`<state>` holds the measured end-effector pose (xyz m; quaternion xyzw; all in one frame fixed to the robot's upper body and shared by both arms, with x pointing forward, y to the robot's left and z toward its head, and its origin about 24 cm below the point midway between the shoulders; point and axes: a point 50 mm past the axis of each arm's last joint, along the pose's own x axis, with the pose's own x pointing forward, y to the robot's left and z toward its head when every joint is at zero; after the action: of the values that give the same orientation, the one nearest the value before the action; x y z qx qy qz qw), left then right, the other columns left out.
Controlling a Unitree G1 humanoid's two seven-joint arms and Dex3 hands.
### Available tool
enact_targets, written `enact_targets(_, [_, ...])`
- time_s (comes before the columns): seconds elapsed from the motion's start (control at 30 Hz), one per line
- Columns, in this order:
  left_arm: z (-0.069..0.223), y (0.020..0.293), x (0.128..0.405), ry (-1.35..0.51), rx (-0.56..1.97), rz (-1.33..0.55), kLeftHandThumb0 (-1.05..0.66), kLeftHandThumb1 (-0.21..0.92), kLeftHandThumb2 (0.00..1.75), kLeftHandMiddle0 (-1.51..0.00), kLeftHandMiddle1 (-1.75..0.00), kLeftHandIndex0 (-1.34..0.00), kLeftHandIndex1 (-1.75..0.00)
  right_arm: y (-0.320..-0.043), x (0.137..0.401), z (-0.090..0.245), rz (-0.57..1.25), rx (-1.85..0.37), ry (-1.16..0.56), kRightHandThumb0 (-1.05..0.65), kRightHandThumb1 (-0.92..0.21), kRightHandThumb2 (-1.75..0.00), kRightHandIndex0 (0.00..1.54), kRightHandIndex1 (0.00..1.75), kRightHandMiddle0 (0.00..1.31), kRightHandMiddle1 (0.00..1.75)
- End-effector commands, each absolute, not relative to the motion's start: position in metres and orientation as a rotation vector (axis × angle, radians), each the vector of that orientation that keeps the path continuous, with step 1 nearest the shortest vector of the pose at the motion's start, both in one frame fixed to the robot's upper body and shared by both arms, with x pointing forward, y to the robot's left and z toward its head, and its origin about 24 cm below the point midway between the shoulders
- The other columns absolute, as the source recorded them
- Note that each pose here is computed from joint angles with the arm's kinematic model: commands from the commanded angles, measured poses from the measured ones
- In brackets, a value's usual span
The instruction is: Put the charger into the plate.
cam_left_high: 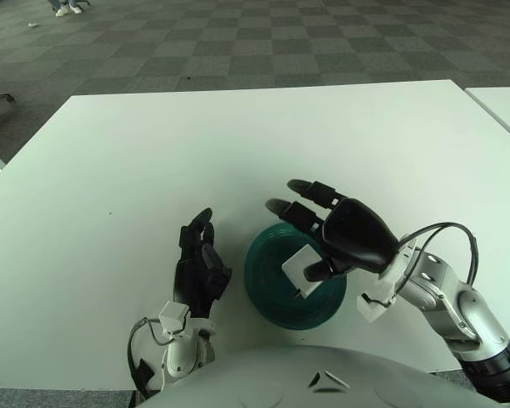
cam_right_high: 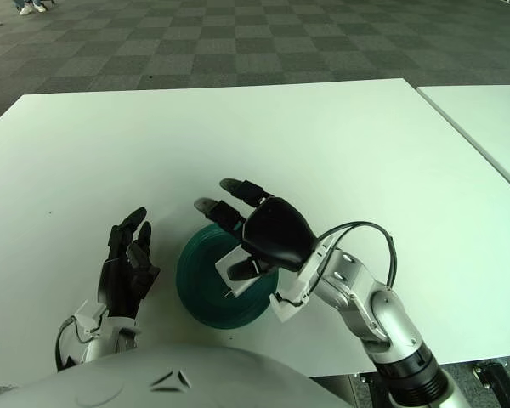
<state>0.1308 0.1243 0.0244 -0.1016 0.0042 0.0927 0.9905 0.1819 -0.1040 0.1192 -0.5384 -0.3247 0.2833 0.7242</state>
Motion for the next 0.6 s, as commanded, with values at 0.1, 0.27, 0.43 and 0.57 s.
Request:
enact_targets(0.1, [0.028, 0.123, 0.133, -0.01, -0.201, 0.189, -0.9, 0.92, 0.98, -0.24, 0.0, 0.0, -0.85, -0.116, 0.205, 0.112, 0.411, -0.597, -0.481, -0.92, -0.92, -0.82, 0.22, 0.06, 0.0, 0.38])
enact_targets(0.27, [0.026, 0.123, 0.132, -0.002, -0.209, 0.198, -0.91, 0.92, 0.99, -0.27, -0.01, 0.0, -0.97, -0.129, 0.23, 0.101, 0.256, -0.151, -0.279, -0.8, -0.92, -0.75, 0.33, 0.09, 0.0, 0.7])
enact_targets(0.43, [0.026, 0.123, 0.13, 0.003, -0.219, 0.21, -0.92, 0.92, 1.0, -0.29, -0.02, 0.0, -1.04, -0.144, 0.221, 0.086, 0.076, 0.251, -0.129, -0.77, -0.92, -0.72, 0.43, 0.15, 0.0, 0.91])
enact_targets(0.57, [0.027, 0.124, 0.129, 0.005, -0.215, 0.222, -0.92, 0.92, 1.02, -0.29, -0.02, 0.0, -1.02, -0.156, 0.195, 0.066, 0.03, 0.365, -0.056, -0.77, -0.92, -0.69, 0.46, 0.22, 0.0, 1.01])
